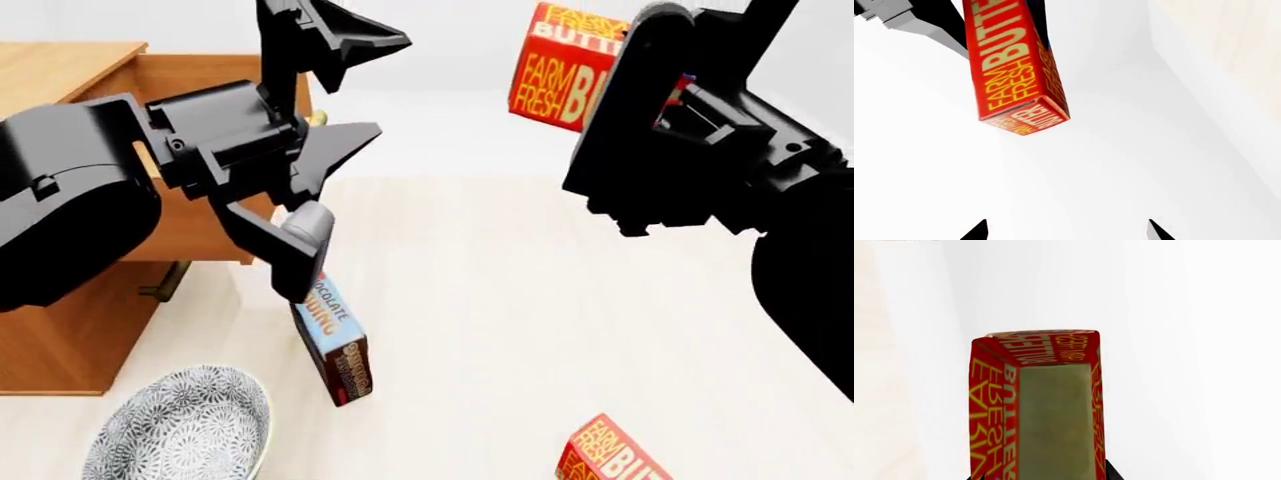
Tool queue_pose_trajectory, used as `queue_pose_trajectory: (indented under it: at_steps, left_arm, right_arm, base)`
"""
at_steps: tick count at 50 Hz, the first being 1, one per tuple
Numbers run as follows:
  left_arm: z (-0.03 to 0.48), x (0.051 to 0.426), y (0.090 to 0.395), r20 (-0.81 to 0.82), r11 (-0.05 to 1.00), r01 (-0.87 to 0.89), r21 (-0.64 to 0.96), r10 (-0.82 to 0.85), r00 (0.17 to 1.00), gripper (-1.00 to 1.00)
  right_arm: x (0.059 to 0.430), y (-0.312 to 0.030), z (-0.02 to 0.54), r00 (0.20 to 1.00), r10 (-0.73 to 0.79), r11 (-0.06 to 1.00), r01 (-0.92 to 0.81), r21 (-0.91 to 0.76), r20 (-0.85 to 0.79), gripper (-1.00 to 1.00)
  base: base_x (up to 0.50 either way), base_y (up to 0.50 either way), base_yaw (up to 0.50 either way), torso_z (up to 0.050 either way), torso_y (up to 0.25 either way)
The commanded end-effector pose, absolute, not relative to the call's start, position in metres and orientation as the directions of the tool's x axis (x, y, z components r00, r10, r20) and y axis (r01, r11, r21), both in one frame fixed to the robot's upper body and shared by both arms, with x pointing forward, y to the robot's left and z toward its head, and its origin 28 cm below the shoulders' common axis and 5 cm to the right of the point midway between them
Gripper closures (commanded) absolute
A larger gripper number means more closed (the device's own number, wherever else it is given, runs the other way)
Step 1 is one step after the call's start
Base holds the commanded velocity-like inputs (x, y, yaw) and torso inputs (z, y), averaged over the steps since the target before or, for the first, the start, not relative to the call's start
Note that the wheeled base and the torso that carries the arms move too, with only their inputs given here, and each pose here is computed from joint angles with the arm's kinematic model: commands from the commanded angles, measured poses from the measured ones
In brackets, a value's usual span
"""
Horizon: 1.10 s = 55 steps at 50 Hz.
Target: Put the butter at the front in the top drawer of the cabinet and close it.
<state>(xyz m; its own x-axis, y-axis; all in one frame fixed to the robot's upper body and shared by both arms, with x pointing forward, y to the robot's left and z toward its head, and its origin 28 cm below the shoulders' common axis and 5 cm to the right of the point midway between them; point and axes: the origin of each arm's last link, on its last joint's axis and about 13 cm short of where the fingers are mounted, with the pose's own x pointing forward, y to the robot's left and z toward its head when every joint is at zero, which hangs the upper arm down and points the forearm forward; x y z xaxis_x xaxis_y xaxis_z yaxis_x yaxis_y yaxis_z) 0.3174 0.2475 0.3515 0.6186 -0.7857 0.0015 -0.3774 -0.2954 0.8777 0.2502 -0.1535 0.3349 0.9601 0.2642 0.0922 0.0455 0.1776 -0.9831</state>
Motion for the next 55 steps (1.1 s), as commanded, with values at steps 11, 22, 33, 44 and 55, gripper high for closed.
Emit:
queue_pose_trajectory:
  at_steps: [11,22,33,44,55]
  left_arm:
    - [0.342,0.325,0.243,0.033,-0.239,-0.367,0.899,-0.798,0.602,-1.00]
    - [0.338,0.327,0.239,0.040,-0.227,-0.371,0.901,-0.807,0.589,-1.00]
    - [0.331,0.328,0.238,0.026,-0.232,-0.362,0.903,-0.810,0.586,-1.00]
    - [0.327,0.330,0.236,0.028,-0.227,-0.360,0.905,-0.813,0.582,-1.00]
    - [0.328,0.331,0.234,0.035,-0.221,-0.366,0.904,-0.815,0.579,-1.00]
  right_arm:
    - [0.245,-0.149,0.331,0.939,0.267,0.212,0.161,-0.964,0.215,1.00]
    - [0.251,-0.144,0.326,0.944,0.274,0.250,0.116,-0.961,0.185,1.00]
    - [0.255,-0.140,0.326,0.952,0.263,0.281,0.079,-0.956,0.156,1.00]
    - [0.261,-0.136,0.325,0.959,0.246,0.289,0.069,-0.955,0.143,1.00]
    - [0.264,-0.131,0.330,0.958,0.243,0.296,0.076,-0.952,0.152,1.00]
  base:
    - [0.00,0.00,0.00,0.001,0.001]
    - [0.00,0.00,0.00,0.000,0.002]
    - [0.00,0.00,0.00,0.001,0.001]
    - [0.00,0.00,0.00,0.000,0.001]
    - [0.00,0.00,0.00,0.001,0.001]
